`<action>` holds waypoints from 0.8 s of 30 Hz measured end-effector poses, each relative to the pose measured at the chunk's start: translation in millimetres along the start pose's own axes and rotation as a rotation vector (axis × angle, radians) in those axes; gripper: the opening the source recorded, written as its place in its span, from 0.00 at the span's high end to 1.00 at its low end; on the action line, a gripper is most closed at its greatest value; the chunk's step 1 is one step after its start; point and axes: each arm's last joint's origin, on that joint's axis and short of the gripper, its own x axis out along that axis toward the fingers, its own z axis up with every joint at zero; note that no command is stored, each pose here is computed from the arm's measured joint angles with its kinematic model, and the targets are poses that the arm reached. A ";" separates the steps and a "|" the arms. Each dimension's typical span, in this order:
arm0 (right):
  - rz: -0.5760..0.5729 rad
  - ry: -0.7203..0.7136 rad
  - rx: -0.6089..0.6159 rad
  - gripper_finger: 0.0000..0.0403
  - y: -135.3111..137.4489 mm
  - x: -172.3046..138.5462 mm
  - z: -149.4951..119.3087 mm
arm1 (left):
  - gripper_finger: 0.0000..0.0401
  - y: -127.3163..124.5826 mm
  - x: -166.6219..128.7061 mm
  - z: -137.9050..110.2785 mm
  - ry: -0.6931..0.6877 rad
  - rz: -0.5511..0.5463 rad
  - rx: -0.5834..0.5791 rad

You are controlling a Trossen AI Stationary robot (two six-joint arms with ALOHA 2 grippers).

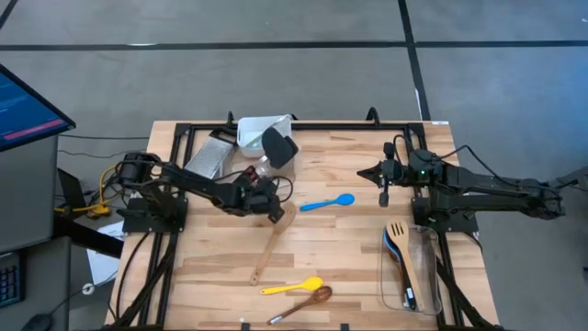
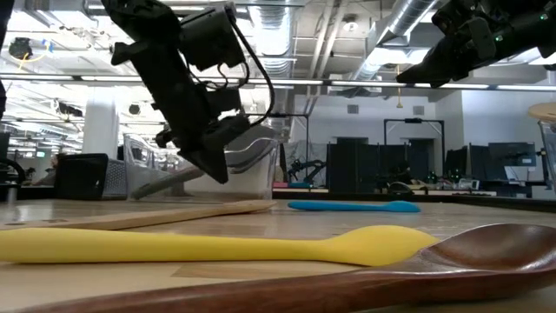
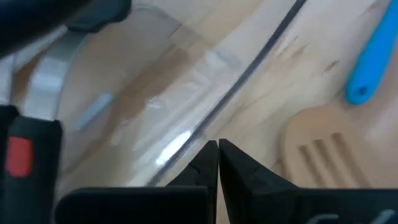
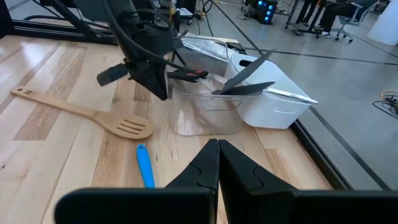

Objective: Pick & Place Kitchen Items
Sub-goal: Adjust the top transparent bin, then put the blue spoon into the bottom transparent bin

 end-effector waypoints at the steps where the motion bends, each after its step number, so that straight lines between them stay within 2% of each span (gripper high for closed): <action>1: 0.000 0.000 0.000 1.00 0.1 0.0 0.0 | 0.99 -2.1 -5.1 -0.2 -0.002 -0.023 -0.012; 7: 0.000 0.000 0.000 1.00 0.1 0.0 0.0 | 0.99 -14.9 -41.8 5.5 -0.071 -0.194 -0.049; 11: 0.000 -0.001 0.000 1.00 0.0 0.0 0.1 | 0.99 -24.2 -47.5 8.8 -0.124 -0.266 -0.082; 15: 0.000 -0.002 0.000 1.00 0.0 0.0 0.2 | 0.99 -38.2 -33.0 2.5 -0.189 -0.253 -0.051; 18: 0.000 -0.002 0.000 1.00 0.0 0.0 0.2 | 0.99 -47.4 -24.8 0.6 -0.255 -0.248 -0.072; 24: 0.000 -0.002 0.000 1.00 0.0 0.0 0.2 | 0.99 -61.1 -21.4 -11.9 -0.348 -0.194 -0.081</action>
